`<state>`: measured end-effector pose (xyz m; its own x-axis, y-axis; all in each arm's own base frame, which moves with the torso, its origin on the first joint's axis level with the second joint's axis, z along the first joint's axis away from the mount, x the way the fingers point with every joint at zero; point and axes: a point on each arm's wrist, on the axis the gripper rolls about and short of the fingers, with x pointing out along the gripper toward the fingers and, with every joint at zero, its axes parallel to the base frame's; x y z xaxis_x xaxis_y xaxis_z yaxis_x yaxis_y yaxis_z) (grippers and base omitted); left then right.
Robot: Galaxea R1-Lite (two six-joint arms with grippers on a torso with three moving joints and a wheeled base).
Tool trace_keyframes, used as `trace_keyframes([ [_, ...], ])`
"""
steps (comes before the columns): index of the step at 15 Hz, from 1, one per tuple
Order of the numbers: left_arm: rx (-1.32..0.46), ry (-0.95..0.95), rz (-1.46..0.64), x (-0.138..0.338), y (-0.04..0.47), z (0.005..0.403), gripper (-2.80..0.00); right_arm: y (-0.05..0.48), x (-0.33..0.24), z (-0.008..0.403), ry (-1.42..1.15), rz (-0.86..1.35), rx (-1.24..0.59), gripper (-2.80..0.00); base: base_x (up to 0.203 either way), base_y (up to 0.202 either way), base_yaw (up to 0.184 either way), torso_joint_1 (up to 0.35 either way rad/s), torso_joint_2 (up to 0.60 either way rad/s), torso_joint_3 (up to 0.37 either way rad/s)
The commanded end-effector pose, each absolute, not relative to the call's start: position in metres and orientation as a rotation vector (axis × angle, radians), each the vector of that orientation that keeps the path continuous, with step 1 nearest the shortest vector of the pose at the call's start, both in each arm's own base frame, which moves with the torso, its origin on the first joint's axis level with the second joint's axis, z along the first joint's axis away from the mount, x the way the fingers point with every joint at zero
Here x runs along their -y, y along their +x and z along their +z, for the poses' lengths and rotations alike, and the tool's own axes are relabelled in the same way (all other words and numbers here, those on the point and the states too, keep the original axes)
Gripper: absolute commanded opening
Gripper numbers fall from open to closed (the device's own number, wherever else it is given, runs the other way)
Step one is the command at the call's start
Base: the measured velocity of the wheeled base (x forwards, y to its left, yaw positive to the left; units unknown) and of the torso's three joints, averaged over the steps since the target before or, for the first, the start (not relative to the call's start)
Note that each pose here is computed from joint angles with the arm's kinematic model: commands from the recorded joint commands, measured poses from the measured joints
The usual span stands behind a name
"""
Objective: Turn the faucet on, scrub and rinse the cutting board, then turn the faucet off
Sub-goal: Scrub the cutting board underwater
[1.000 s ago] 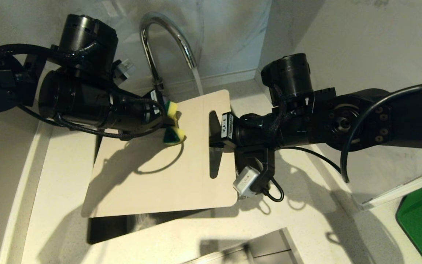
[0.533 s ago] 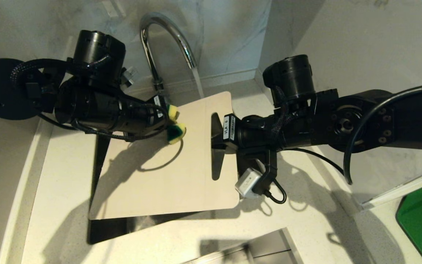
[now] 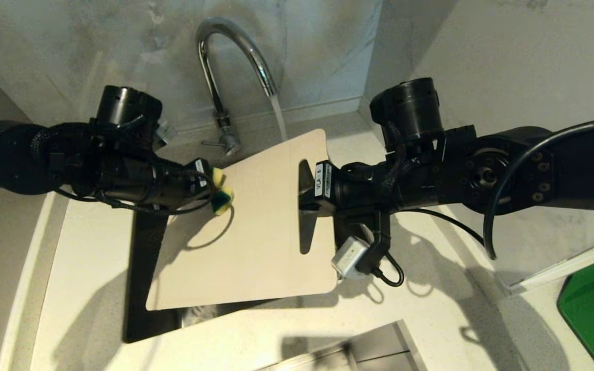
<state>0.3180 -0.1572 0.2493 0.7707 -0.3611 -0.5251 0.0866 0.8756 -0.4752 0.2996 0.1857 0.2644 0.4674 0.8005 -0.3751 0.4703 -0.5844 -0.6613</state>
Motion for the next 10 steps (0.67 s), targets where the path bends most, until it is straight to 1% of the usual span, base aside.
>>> trace_keyframes([
  [1,-0.666,-0.455,-0.203,0.135,0.325,0.230,-2.80,0.299,-0.186,0.265,-2.257,0.927,1.075,-2.80,0.000,0.000,0.000,0.000,0.00,0.000],
  [7,-0.687,-0.545,-0.133,0.057,0.345,0.212,-2.80,0.299,-0.186,0.267,-2.247,0.924,1.069,-2.80,0.000,0.000,0.000,0.000,0.00,0.000],
  [10,-0.666,-0.553,-0.149,0.047,0.345,0.219,-2.80,0.299,-0.186,0.267,-2.239,0.928,1.062,-2.80,0.000,0.000,0.000,0.000,0.00,0.000],
])
